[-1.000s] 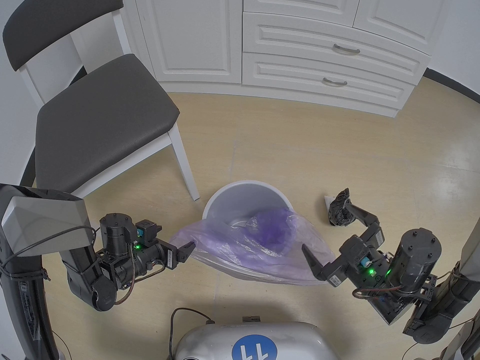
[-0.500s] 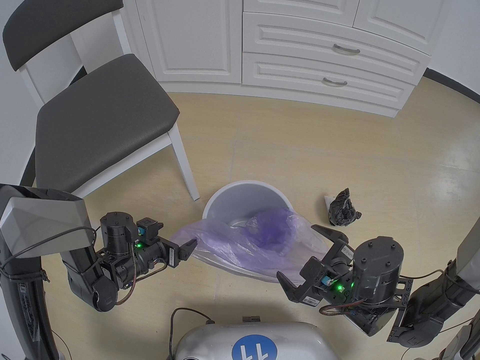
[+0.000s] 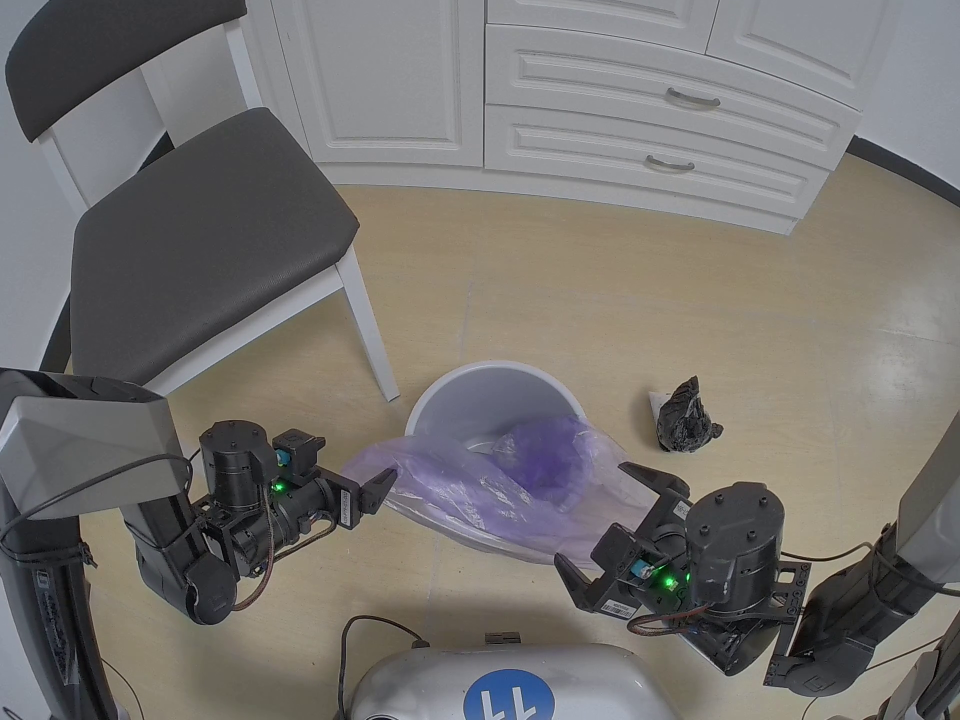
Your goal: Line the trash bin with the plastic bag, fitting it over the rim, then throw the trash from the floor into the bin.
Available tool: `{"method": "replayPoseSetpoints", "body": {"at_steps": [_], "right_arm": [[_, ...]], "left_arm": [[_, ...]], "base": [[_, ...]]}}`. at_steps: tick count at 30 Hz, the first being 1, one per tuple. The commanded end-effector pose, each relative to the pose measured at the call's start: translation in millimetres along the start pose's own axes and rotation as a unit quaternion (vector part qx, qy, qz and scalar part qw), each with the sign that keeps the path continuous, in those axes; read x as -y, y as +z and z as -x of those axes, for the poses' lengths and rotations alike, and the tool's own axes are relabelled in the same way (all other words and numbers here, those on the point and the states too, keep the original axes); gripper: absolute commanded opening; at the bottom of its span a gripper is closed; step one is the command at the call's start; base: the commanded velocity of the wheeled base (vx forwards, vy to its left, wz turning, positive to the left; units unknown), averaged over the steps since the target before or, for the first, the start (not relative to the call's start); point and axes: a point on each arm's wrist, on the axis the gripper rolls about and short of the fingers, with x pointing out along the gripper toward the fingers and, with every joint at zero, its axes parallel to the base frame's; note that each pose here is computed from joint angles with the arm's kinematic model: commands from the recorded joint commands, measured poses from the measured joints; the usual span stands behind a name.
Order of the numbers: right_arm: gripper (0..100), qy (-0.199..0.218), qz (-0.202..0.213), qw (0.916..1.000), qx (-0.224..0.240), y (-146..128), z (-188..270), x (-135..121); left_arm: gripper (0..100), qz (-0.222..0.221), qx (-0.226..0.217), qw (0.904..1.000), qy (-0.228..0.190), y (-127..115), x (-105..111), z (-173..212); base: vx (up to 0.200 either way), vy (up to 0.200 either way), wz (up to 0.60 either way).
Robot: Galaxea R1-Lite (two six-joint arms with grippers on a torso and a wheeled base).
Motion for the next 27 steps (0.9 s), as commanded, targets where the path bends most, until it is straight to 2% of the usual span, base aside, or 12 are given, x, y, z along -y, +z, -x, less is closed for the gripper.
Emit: {"method": "replayPoseSetpoints", "body": {"at_steps": [1, 27], "right_arm": [[100, -0.002, 0.005, 0.9998, -0.016, -5, -3, -3], [100, -0.019, 0.000, 0.9992, -0.036, -11, -12, 1]], "left_arm": [[100, 0.000, 0.007, 1.0000, 0.001, 4, 0, 1], [100, 0.001, 0.014, 0.9999, 0.000, 8, 0, 2]], "base": [[0.000, 0.000, 0.00], [0.000, 0.000, 0.00]]}}
